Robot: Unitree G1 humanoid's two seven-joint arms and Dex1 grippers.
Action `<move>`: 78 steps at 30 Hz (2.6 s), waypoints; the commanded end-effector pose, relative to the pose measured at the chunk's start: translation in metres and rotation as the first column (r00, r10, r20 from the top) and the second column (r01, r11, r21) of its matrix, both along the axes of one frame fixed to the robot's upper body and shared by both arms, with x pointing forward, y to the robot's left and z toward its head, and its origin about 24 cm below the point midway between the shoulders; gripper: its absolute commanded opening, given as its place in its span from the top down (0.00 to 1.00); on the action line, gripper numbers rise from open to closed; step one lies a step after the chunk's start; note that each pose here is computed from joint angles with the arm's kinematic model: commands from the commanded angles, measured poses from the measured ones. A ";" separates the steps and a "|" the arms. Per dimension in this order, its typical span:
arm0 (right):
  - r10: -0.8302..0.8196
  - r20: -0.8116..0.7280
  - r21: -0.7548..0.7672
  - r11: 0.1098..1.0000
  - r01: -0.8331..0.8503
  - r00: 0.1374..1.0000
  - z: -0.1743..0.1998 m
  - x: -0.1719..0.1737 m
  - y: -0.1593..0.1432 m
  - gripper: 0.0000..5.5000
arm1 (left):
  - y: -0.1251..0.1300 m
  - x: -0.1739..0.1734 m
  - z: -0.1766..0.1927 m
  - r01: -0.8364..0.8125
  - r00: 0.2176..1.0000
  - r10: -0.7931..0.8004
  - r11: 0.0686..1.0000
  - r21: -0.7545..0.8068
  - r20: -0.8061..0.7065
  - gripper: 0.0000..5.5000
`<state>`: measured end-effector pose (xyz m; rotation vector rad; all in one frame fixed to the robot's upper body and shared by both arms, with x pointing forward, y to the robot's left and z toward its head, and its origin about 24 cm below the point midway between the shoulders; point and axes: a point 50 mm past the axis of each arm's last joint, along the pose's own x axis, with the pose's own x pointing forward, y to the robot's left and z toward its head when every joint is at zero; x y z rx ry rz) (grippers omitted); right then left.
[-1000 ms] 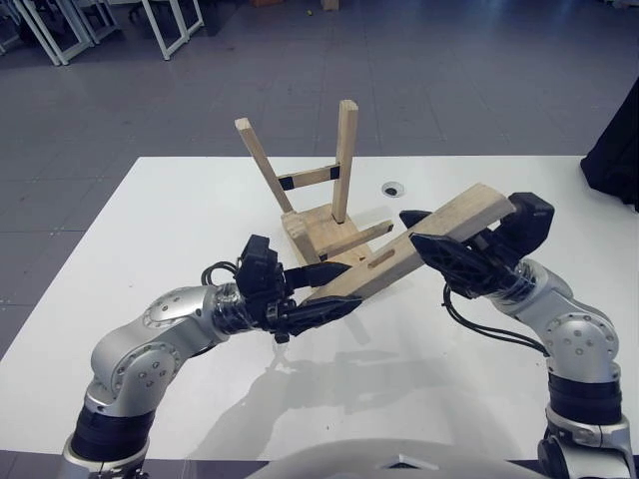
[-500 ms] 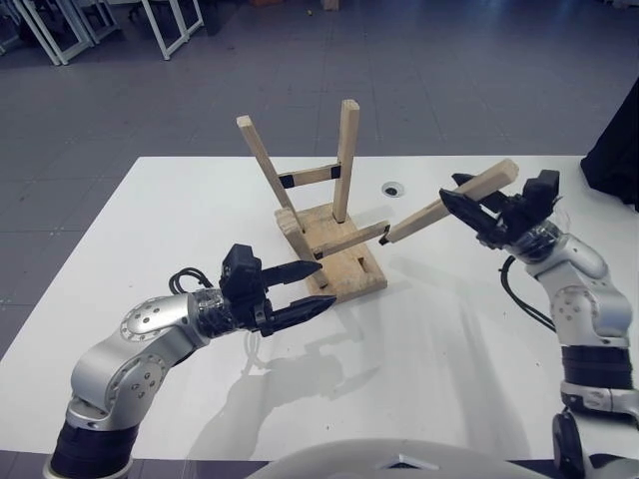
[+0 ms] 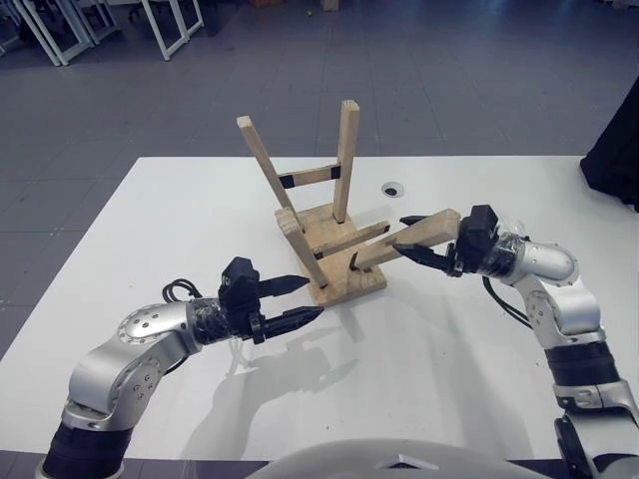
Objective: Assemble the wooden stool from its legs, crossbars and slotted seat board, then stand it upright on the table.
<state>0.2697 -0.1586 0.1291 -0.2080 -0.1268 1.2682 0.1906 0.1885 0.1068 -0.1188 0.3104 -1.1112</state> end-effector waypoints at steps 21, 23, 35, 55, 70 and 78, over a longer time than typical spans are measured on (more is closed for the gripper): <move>0.238 -0.220 -0.254 0.922 -0.291 0.946 0.007 -0.034 -0.007 0.63 | 0.017 0.003 -0.015 -0.172 0.985 0.173 0.984 0.053 -0.016 0.41; 0.219 -0.248 -0.249 0.927 -0.281 0.944 0.005 -0.034 -0.009 0.63 | 0.019 0.004 -0.014 -0.185 0.983 0.186 0.981 0.059 -0.008 0.41; 0.221 -0.365 -0.286 0.898 -0.335 0.904 0.017 -0.003 -0.002 0.63 | 0.007 0.009 -0.008 -0.185 0.982 0.182 0.980 0.068 0.051 0.41; 0.128 -0.252 -0.411 0.883 -0.225 0.959 0.009 -0.014 0.023 0.63 | -0.007 0.009 -0.014 -0.170 0.984 0.167 0.984 0.050 0.058 0.41; 0.108 -0.360 -0.360 0.900 -0.245 0.927 -0.007 -0.004 0.028 0.63 | -0.016 0.009 -0.021 -0.161 0.986 0.158 0.985 0.057 0.057 0.41; 0.124 -0.408 -0.338 0.900 -0.275 0.905 -0.022 -0.007 0.031 0.50 | -0.016 0.011 -0.021 -0.150 0.988 0.147 0.987 0.058 0.052 0.41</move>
